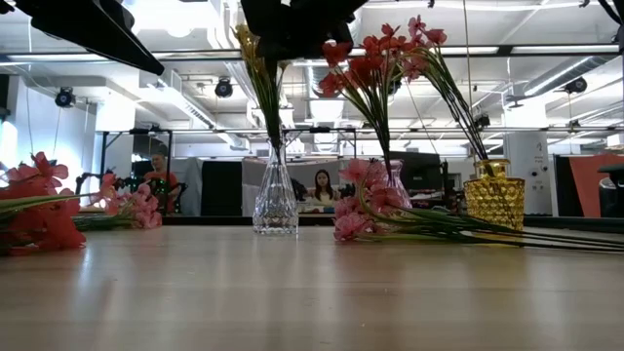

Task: Sort flowers into vase by color
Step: Put the yellow flowers into the transparent vase

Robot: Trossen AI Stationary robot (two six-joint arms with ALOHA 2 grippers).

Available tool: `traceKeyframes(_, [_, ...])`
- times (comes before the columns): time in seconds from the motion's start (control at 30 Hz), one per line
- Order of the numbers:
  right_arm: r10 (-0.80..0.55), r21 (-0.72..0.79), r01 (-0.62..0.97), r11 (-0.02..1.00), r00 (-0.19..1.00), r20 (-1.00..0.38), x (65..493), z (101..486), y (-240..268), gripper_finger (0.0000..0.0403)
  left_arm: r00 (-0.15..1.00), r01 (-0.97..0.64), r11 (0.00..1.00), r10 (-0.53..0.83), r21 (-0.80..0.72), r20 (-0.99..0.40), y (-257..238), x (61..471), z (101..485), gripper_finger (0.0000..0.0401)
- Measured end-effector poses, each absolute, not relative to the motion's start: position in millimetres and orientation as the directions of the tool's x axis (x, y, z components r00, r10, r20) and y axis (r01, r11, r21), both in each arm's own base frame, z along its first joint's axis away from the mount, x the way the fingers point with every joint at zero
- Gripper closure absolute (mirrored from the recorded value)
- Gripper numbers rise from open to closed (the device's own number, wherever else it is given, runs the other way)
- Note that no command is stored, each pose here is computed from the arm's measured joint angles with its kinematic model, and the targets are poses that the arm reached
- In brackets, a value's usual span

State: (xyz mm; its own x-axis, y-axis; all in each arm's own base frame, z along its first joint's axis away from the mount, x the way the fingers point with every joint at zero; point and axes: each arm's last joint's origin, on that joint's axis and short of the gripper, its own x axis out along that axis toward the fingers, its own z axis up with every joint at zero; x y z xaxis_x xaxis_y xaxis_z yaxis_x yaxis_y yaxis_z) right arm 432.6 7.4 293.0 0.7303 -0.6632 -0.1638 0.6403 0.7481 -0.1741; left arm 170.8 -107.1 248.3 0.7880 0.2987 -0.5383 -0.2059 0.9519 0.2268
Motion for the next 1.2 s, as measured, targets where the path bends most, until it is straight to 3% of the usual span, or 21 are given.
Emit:
traceKeyframes(0.27, [-0.663,-0.151,0.646,0.748,0.732,-0.157,433,296,7,0.0271,0.788,-0.206,0.952,0.299,0.227,-0.538,-107,171,248,0.0194])
traceKeyframes(0.7, [-0.664,-0.122,0.653,0.747,0.733,-0.147,435,305,7,0.0373,0.788,-0.205,0.952,0.299,0.227,-0.539,-107,171,248,0.0194])
traceKeyframes(1.2, [-0.681,-0.103,0.675,0.73,0.709,-0.182,433,301,-4,0.0384,0.788,-0.206,0.952,0.299,0.227,-0.538,-107,171,248,0.0194])
